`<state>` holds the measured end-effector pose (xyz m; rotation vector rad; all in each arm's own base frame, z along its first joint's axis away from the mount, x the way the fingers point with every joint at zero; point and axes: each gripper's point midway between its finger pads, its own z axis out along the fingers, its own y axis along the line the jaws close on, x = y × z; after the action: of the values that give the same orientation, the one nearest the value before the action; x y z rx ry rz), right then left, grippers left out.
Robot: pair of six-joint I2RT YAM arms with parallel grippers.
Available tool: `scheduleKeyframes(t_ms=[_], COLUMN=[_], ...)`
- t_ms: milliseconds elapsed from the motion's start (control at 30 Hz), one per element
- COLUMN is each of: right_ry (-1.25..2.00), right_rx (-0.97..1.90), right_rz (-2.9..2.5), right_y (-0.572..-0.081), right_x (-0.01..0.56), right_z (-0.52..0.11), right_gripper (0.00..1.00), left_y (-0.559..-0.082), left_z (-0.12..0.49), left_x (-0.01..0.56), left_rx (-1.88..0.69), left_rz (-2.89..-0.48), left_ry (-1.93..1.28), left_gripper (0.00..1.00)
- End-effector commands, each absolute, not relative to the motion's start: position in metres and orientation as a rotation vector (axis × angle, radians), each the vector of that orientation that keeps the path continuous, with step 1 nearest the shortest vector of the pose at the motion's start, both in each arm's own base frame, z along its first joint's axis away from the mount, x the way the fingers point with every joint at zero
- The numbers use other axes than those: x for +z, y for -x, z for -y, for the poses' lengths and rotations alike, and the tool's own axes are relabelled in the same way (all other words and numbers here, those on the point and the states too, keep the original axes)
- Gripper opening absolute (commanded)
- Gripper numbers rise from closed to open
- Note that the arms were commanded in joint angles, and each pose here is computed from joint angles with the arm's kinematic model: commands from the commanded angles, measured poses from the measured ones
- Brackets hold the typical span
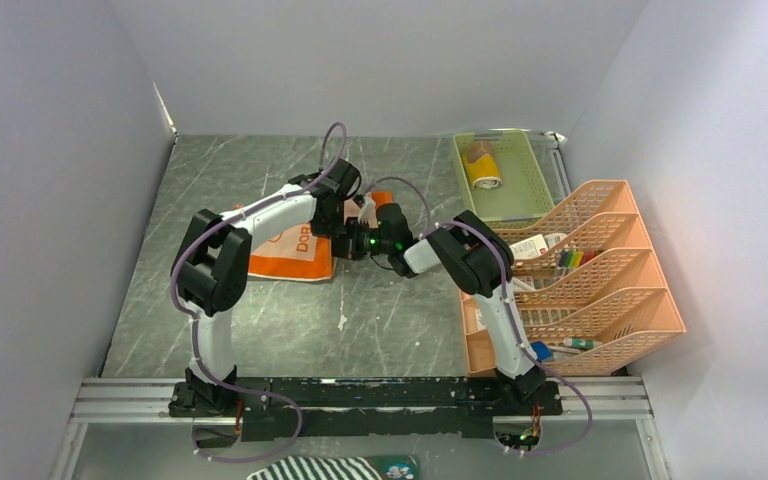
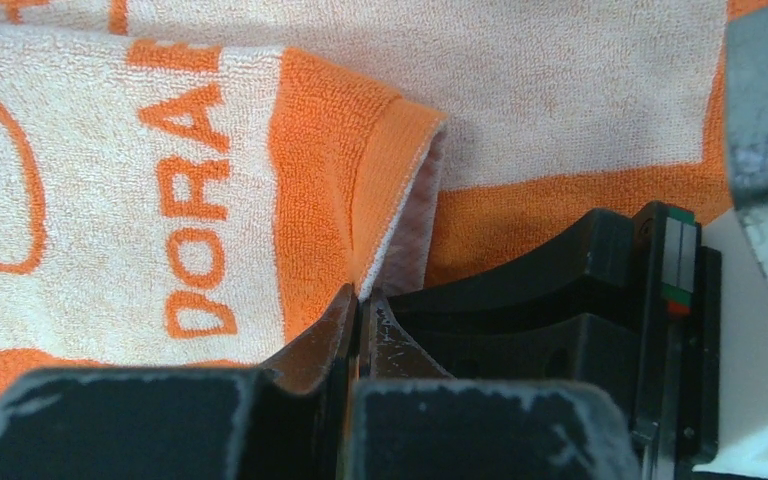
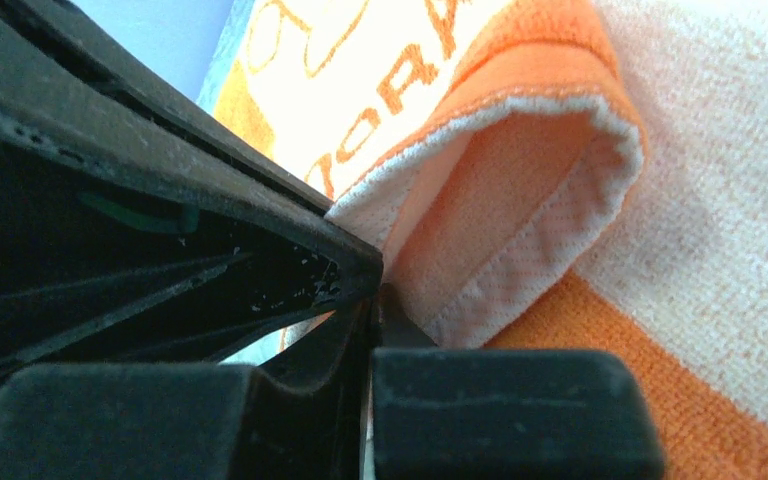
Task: Roll the towels
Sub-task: Fold the towel at the center of the board.
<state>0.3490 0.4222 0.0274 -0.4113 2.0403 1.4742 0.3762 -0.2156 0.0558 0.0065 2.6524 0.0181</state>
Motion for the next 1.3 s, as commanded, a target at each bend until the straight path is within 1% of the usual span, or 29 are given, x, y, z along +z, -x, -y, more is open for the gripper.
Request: scheduleKeyframes(t_ms=[0,133,233,367,467,633,700,800,867,967,1100,1267], right_ry=[0.450,0.461,0.461,0.460,0.485,0.515,0.501,0.481,0.477,0.472,0.473,0.469], right_rx=[1.464,1.429,1.364,1.272,1.149,1.021,1.017,1.016,1.014,1.005,0.993,0.993], right_rz=[-2.026,-2.048,-2.086,-2.098,-2.117,-2.130,-2.135,-2.145,-2.155,-2.166,-2.176,-2.185], right_y=[-0.340,-0.333,-0.327,-0.325,-0.323,-0.311,-0.304,-0.294,-0.287,-0.280,-0.276,-0.273], right_x=[0.038,0.049,0.052,0.077,0.091,0.104,0.106,0.104,0.102,0.099,0.096,0.092], right_z=[-0.417,-0.400,-0.377,-0.348,-0.325,-0.292,-0.283,-0.272,-0.267,-0.261,-0.257,-0.255], right_gripper=[0.00,0.10,0.21,0.26,0.29,0.31,0.31,0.31,0.31,0.31,0.32,0.32], left_y=[-0.381,-0.379,-0.378,-0.379,-0.381,-0.385,-0.386,-0.386,-0.386,-0.387,-0.386,-0.385], left_z=[0.224,0.226,0.227,0.229,0.230,0.238,0.241,0.245,0.246,0.247,0.249,0.248], left_x=[0.044,0.032,0.024,0.016,0.015,0.018,0.019,0.021,0.022,0.022,0.018,0.012], left_rx=[-0.049,-0.063,-0.064,-0.067,-0.063,-0.110,-0.132,-0.142,-0.145,-0.146,-0.153,-0.124], left_rz=[-2.654,-2.671,-2.682,-2.687,-2.687,-2.673,-2.671,-2.663,-2.656,-2.653,-2.659,-2.669], left_ry=[0.026,0.030,0.033,0.029,0.021,0.017,0.014,-0.001,-0.009,-0.016,-0.030,-0.043], left_gripper=[0.07,0.07,0.07,0.07,0.12,0.20,0.26,0.39,0.44,0.46,0.46,0.42])
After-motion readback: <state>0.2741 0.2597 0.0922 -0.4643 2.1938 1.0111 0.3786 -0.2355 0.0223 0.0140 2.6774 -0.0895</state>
